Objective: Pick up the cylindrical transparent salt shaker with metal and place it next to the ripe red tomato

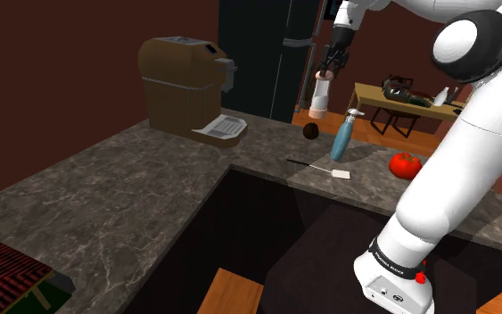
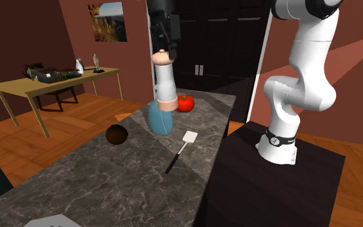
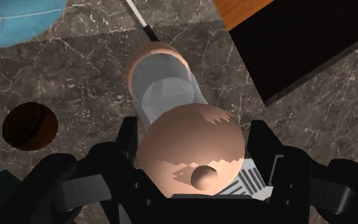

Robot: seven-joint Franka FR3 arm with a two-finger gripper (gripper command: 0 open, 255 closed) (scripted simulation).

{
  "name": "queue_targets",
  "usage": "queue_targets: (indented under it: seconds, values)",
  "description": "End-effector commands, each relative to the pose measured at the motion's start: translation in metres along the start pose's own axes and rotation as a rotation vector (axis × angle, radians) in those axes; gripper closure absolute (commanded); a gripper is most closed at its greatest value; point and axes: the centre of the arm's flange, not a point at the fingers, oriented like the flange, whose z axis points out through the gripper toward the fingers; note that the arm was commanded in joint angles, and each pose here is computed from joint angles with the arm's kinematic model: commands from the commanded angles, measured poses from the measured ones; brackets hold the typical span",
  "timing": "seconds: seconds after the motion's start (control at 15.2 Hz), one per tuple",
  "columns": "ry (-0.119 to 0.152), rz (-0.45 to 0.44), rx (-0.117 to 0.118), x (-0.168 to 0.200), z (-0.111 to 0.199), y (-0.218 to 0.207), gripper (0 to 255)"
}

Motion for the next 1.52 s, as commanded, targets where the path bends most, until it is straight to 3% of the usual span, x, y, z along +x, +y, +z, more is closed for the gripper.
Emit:
queue_targets:
  seconds: [0.0,1.45]
  values:
    - [0.000,-0.002,0.001,-0.022,0.000,0.018,255]
    - [0.000,-0.002,0.001,-0.227,0.004,0.224,255]
